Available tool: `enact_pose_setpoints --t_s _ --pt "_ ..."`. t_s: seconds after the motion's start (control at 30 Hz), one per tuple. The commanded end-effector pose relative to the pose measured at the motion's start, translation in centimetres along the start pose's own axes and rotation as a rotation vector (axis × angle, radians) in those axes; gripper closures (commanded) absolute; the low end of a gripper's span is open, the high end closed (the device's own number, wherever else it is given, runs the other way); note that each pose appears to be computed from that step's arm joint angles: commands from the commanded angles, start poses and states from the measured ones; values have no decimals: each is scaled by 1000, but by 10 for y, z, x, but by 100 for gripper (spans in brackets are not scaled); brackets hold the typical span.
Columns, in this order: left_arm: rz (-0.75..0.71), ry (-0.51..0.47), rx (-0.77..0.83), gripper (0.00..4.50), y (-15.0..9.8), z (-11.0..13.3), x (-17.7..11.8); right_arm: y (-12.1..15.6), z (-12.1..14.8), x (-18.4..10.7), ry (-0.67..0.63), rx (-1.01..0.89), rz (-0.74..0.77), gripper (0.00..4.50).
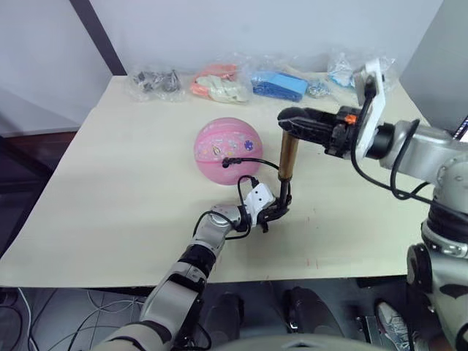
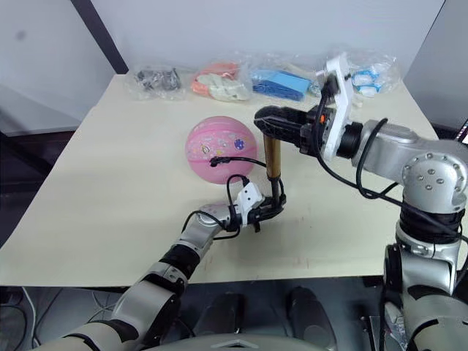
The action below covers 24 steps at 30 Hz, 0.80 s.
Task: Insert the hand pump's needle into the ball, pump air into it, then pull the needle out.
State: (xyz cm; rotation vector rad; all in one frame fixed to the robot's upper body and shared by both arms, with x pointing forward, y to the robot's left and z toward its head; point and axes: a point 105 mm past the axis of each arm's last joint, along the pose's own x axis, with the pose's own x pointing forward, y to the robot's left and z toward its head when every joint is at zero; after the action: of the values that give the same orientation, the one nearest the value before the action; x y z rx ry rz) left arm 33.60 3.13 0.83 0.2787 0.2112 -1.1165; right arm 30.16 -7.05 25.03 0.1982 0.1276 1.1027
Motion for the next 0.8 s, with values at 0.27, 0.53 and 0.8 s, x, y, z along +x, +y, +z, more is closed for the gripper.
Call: enact_pose_setpoints --t_s 0.27,0.53,0.8 --pt "-8 185 -120 344 -15 -56 -15 -17 -131 21 249 172 -28 273" --pt "-7 183 -124 344 -15 -56 -15 -13 -186 20 352 217 -21 273" --pt "-12 184 -127 344 -19 -57 -14 -15 -127 16 220 119 -24 273"
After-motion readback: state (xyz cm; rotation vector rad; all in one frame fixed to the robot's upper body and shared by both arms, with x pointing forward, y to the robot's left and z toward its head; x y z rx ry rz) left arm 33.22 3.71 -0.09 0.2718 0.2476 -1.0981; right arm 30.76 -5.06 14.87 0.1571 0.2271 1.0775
